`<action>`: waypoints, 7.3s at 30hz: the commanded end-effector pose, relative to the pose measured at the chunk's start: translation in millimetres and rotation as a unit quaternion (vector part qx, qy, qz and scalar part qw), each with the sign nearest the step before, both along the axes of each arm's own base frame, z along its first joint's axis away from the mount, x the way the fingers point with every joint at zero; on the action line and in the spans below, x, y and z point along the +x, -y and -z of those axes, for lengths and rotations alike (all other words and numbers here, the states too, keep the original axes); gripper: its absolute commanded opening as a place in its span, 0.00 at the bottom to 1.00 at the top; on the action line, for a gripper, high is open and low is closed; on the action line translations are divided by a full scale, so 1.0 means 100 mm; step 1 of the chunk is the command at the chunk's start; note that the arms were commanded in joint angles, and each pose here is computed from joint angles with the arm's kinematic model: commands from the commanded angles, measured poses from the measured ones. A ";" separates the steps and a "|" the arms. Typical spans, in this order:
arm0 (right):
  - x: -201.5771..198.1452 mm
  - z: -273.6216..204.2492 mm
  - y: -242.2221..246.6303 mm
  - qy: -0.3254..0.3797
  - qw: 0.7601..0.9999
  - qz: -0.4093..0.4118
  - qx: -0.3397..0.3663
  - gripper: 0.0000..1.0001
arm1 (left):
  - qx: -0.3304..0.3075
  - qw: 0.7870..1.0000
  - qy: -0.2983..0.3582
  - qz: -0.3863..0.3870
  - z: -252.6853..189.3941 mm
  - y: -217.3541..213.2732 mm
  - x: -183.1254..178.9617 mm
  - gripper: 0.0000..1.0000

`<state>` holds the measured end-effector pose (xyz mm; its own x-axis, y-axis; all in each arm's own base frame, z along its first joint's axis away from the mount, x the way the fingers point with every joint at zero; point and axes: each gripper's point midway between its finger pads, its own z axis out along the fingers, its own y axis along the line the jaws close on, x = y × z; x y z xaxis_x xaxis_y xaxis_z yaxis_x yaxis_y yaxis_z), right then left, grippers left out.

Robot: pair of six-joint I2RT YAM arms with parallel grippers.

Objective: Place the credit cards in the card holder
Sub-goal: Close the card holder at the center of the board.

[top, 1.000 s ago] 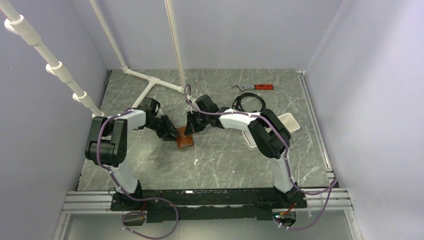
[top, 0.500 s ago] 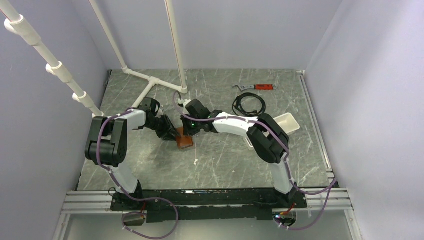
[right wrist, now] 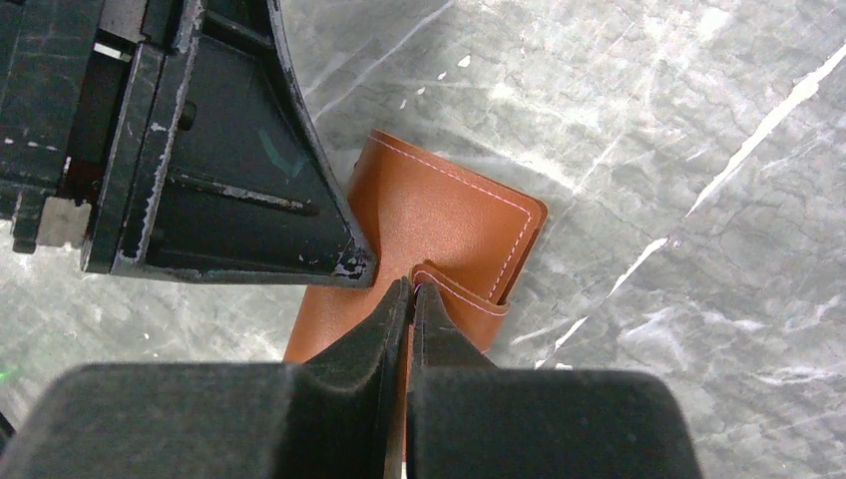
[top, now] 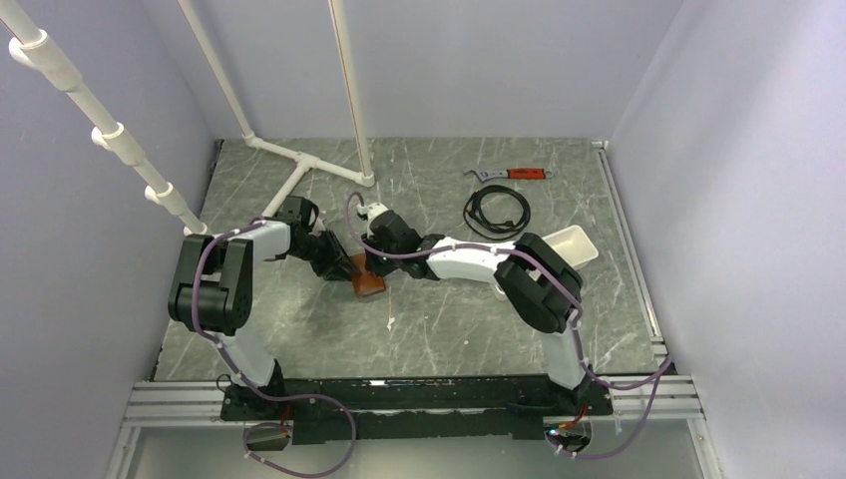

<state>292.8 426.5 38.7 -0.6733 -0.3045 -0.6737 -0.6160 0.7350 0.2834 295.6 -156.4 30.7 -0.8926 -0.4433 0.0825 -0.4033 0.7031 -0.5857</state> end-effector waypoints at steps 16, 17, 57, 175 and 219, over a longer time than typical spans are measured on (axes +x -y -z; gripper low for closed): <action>-0.94 0.81 0.52 -0.310 0.940 -0.122 0.080 0.00 | -0.007 1.000 0.003 0.022 -0.02 0.06 -0.08 0.31; -0.93 0.82 0.54 -0.311 0.940 -0.121 0.076 0.00 | -0.009 1.000 0.004 0.023 -0.02 0.06 -0.08 0.31; -1.31 1.25 0.98 -0.131 0.938 -0.187 -0.261 0.00 | -0.005 1.000 0.003 0.026 -0.02 0.05 -0.07 0.30; -0.51 0.47 0.46 -0.398 0.894 0.095 0.184 0.00 | -0.085 0.995 0.020 0.057 -0.05 0.22 -0.52 0.29; -0.33 1.21 1.02 -0.392 0.869 0.170 -0.249 0.00 | -0.079 0.992 0.047 0.089 -0.13 0.32 -0.56 0.29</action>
